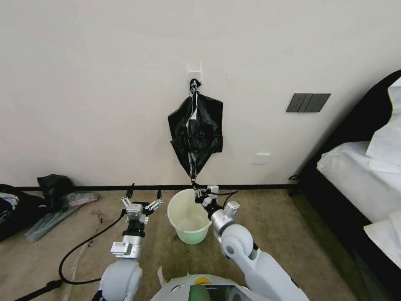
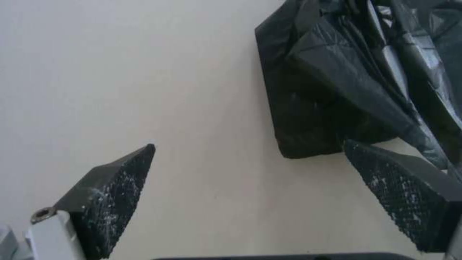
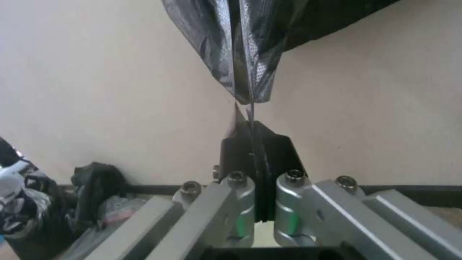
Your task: Place a trash bag onto the trash bin.
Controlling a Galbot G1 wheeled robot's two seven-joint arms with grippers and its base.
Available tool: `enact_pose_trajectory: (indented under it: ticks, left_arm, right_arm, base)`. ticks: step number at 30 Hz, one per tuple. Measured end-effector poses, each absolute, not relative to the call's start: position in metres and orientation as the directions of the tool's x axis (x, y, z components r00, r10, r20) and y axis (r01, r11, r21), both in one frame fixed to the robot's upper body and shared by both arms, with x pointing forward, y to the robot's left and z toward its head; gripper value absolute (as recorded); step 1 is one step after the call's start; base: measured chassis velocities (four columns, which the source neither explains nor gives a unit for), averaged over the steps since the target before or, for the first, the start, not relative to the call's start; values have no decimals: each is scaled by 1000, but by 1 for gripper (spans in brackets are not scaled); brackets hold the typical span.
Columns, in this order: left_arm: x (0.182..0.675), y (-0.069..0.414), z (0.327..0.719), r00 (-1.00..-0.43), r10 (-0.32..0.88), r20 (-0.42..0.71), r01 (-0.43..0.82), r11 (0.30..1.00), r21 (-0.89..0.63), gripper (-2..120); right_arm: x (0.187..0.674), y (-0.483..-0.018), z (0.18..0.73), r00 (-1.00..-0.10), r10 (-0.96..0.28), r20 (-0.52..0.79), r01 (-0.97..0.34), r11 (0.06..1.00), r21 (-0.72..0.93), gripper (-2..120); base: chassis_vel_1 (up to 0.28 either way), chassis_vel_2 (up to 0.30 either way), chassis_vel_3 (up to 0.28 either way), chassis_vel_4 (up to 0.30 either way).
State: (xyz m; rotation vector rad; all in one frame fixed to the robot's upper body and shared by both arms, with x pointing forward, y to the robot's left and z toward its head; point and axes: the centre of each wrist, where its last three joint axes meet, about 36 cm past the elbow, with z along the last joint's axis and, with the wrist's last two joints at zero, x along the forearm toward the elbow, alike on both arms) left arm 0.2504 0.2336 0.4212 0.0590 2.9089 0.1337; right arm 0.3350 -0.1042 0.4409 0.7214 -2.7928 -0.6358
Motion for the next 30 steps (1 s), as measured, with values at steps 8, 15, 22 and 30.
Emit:
enact_pose_trajectory:
  ticks: [8,15,22,30]
  left_arm:
    - [252,229,426,-970,63,-233,43,995,91,100]
    - [263,230,454,-959,99,-266,78,993,87,100]
    - [290,242,506,-927,243,-286,216,968,125,100]
    - [356,249,571,-848,491,-198,405,844,352,100]
  right_arm:
    - [333,-101,442,-872,-487,48,-423,800,425,0]
    - [348,-105,463,-893,-450,-19,-415,806,423,0]
    - [354,-111,480,-904,-421,-75,-415,821,391,0]
    - [357,-108,482,-908,-399,-127,-418,849,322,0]
  base:
    - [0,0,0,0]
    - [0,0,0,0]
    - [0,0,0,0]
    - [0,0,0,0]
